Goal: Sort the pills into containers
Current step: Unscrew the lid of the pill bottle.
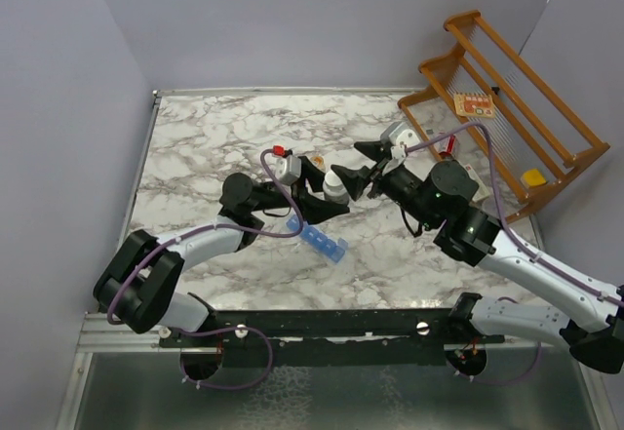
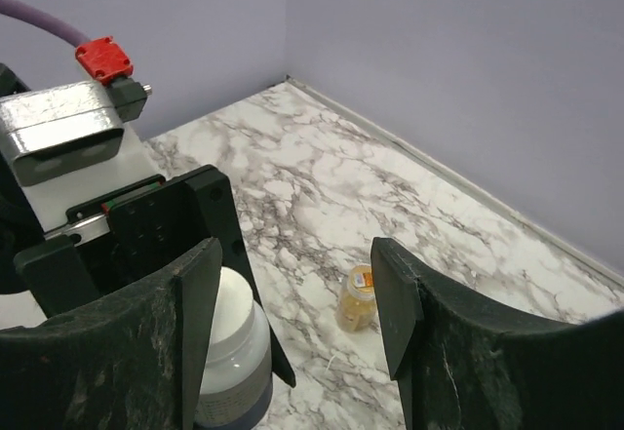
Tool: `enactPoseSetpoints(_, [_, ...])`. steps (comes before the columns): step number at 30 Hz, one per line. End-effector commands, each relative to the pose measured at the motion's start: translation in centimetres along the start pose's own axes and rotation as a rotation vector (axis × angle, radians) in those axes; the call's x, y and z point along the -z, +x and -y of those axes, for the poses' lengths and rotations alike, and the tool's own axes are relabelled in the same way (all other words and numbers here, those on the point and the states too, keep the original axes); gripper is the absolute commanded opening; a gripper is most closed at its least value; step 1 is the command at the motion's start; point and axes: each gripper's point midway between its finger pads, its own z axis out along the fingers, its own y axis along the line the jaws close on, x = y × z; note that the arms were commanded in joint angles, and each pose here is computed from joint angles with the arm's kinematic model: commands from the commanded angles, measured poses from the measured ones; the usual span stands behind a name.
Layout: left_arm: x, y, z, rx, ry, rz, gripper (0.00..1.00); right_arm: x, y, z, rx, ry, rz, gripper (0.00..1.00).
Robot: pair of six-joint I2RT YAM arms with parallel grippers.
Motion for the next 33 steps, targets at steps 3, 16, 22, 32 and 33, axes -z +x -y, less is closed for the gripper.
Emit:
enactPoseSetpoints(3, [0.0, -0.3, -0.6, -0.035, -0.041, 0.005, 0.00, -0.9, -1.1, 1.9, -0.038, 0.110, -0.004, 0.61])
enactPoseSetpoints(16, [0.9, -0.2, -3.7, -0.080, -0.240, -0.046, 0.00, -1.3, 0.8, 0.1, -0.077, 0.038, -0.104, 0.56])
enactPoseSetpoints(22, [1.0, -0.2, -3.9, -0.083, -0.251, -0.048, 0.00, -1.4, 1.5, -0.6, -0.096, 0.009, -0.132, 0.56])
enactPoseSetpoints(32, [1.1, -0.4, -4.1, -0.093, -0.272, -0.041, 0.00, -2.1, 3.4, -1.7, -0.129, -0.023, -0.170, 0.54])
enactPoseSetpoints(33, [1.1, -0.4, -4.1, -0.094, -0.272, -0.042, 0.00, -2.2, 3.7, -1.8, -0.129, -0.021, -0.172, 0.54])
